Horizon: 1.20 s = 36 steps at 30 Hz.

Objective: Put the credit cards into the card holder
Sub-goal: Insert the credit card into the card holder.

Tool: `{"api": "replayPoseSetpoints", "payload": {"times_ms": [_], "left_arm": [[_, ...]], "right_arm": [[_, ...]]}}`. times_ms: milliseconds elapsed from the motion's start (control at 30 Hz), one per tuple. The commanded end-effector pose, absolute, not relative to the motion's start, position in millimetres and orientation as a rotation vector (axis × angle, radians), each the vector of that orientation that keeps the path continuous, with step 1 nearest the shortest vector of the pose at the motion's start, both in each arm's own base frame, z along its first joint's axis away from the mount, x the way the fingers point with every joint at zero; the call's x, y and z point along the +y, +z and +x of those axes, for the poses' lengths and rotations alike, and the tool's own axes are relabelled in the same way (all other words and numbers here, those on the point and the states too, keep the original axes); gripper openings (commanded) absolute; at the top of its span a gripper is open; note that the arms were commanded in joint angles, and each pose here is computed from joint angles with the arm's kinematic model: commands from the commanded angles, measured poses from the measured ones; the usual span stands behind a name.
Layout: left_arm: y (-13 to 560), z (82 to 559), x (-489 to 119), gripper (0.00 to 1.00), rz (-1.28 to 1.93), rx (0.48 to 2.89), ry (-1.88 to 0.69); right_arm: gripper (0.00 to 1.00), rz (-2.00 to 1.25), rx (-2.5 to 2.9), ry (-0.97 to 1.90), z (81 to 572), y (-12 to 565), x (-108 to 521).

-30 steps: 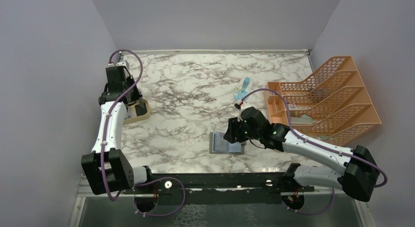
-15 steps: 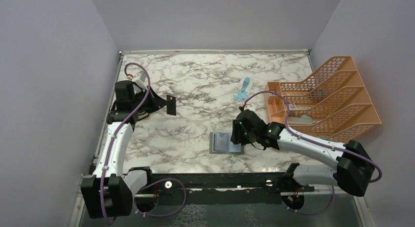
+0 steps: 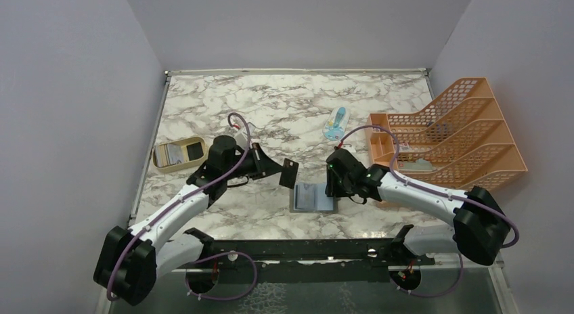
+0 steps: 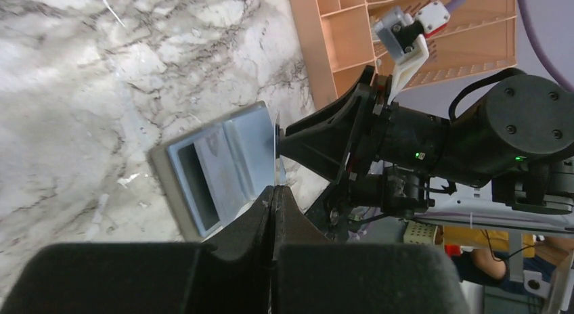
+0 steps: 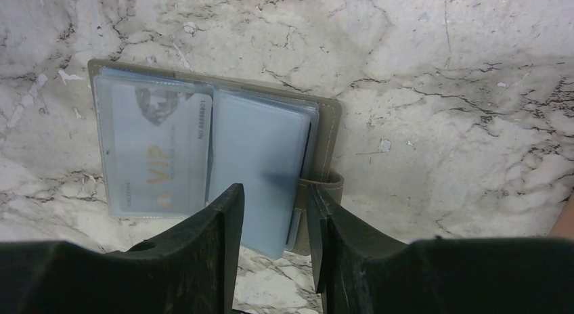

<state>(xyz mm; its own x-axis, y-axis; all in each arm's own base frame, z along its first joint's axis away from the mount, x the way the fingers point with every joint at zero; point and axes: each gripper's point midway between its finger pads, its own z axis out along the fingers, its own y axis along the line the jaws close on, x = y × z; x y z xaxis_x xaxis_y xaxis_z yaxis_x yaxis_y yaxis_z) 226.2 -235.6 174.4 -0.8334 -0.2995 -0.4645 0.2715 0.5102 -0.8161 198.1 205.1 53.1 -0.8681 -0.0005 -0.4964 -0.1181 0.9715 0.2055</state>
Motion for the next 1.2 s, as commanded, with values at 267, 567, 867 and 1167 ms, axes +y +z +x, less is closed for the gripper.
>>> {"api": "replayPoseSetpoints", "payload": {"times_ms": [267, 567, 867, 1167], "left_arm": [[142.4, 213.0, -295.8, 0.00, -0.012, 2.210, -1.381], [112.7, 202.9, -306.5, 0.00, 0.000, 2.270, -1.381], [86.8, 196.2, -309.1, 0.00, -0.034, 2.322, -1.380], [75.3, 194.8, -309.5, 0.00, -0.082, 2.348, -1.388]], "right_arm": [[0.37, -0.071, 2.619, 0.343, 197.3, 40.0, 204.0], [0.36, -0.073, 2.641, 0.355, 192.2, 29.5, 203.1], [0.33, -0.068, 2.654, 0.384, 186.5, 22.6, 203.5], [0.32, -0.067, 2.661, 0.394, 183.8, 20.0, 203.4]]}}
